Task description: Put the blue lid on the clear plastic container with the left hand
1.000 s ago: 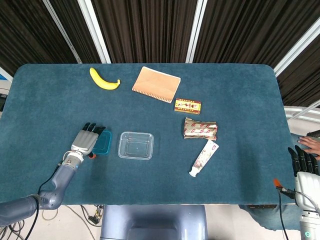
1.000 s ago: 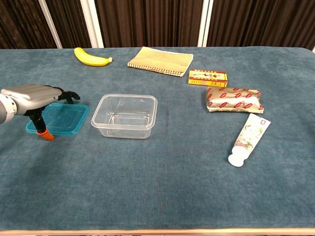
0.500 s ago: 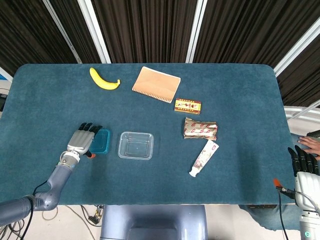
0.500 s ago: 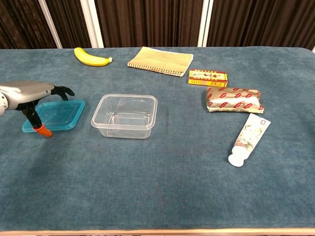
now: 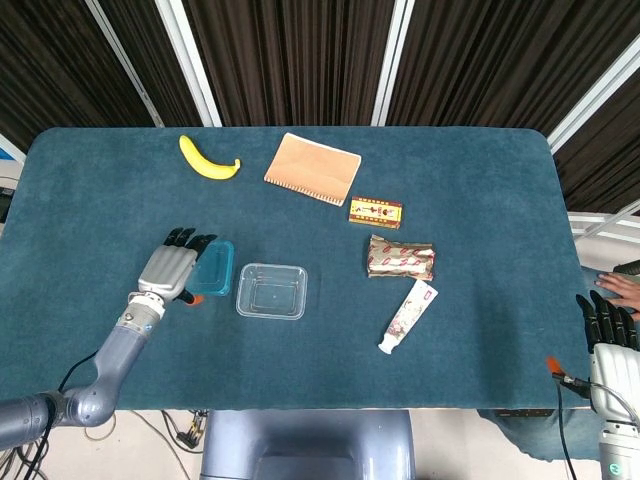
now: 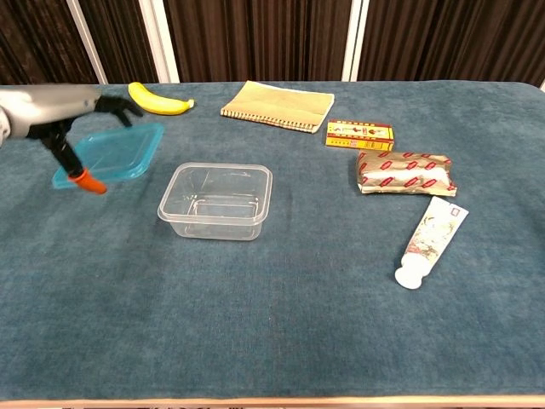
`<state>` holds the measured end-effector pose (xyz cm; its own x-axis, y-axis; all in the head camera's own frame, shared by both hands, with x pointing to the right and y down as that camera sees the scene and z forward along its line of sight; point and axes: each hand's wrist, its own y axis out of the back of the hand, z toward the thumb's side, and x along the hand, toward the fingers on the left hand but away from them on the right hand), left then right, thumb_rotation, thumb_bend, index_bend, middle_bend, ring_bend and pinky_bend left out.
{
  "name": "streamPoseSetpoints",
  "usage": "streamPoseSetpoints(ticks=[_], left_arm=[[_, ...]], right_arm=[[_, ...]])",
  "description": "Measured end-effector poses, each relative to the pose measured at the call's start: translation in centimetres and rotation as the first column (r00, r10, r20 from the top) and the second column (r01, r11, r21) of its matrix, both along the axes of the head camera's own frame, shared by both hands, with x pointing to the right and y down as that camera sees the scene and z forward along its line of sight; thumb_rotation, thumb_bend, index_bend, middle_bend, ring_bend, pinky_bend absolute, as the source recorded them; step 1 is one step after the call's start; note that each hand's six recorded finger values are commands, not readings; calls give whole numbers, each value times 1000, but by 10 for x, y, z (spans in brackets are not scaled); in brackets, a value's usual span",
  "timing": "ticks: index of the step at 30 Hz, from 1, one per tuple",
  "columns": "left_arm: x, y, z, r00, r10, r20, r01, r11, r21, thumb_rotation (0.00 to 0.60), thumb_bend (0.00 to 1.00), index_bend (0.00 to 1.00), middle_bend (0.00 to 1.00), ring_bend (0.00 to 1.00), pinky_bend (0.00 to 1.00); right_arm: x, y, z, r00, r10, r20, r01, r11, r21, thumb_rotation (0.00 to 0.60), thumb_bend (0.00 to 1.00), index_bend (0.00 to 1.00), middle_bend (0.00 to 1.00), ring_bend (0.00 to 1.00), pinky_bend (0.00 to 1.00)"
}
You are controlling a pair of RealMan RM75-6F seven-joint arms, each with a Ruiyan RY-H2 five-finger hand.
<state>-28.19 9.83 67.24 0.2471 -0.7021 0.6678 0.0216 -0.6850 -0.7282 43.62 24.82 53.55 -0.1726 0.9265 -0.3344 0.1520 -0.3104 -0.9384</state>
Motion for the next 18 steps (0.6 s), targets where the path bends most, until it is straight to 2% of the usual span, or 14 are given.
streamPoseSetpoints(ticks=[5, 9, 13, 18], left_arm=[[31, -3, -27, 999, 44, -24, -43, 999, 22, 600, 215, 106, 272, 0, 0], [57, 0, -42, 997, 71, -37, -71, 997, 14, 600, 215, 106, 272, 0, 0], [81, 4, -45, 995, 95, -40, -96, 995, -5, 600, 215, 106, 272, 0, 0], [102, 14, -38, 994, 97, -43, -98, 994, -37, 600, 214, 104, 272, 0, 0]], right_arm=[[0, 0, 0, 1000, 0, -3, 0, 1000, 3, 600, 268, 52, 0, 0, 0], [0, -1, 0, 1000, -1, -2, 1, 1000, 4, 600, 269, 52, 0, 0, 0], [0, -1, -1, 1000, -3, -3, 3, 1000, 5, 600, 268, 52, 0, 0, 0], [1, -1, -1, 1000, -1, -3, 1, 1000, 4, 600, 269, 52, 0, 0, 0]])
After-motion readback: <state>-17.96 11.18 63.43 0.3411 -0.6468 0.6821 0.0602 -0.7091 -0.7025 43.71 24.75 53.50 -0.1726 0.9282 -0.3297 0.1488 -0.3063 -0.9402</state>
